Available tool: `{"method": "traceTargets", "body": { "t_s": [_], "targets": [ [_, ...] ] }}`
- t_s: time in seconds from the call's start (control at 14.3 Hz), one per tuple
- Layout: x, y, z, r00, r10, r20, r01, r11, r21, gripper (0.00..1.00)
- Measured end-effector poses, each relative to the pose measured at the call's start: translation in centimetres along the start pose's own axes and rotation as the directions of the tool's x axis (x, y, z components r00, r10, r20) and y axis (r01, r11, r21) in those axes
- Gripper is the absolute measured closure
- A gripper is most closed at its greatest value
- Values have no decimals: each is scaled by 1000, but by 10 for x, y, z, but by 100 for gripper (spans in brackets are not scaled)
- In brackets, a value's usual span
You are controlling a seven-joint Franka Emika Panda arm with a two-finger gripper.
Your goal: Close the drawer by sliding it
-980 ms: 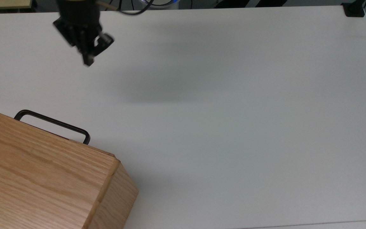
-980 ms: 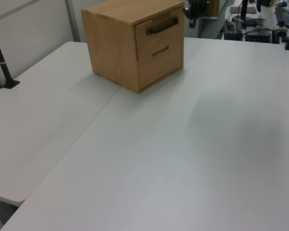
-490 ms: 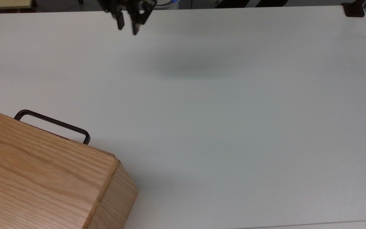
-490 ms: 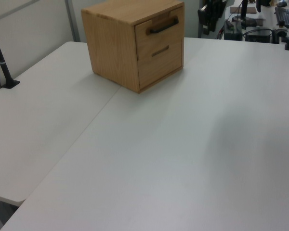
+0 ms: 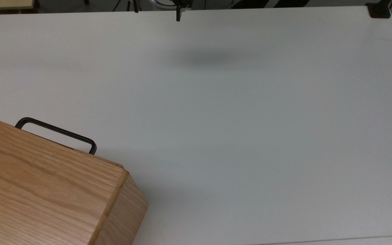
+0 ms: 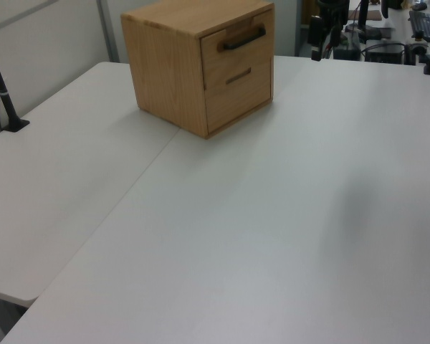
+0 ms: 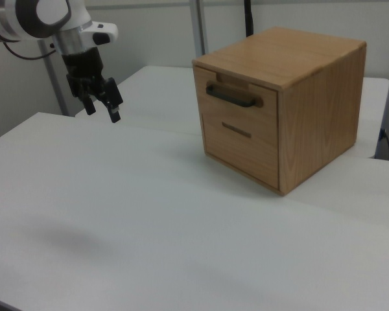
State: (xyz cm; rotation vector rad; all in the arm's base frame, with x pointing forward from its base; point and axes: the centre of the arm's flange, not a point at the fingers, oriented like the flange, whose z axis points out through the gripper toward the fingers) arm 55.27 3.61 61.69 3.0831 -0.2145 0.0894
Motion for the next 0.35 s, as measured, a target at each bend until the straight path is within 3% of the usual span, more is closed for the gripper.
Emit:
{"method": "traceTargets", "body": {
  "t_s": [0.14, 0.35],
  "targets": [
    [1, 6, 1, 996, -92, 3, 92, 996, 0, 0],
    [2, 10, 2, 991, -132, 3, 132, 991, -1, 0]
  ]
}}
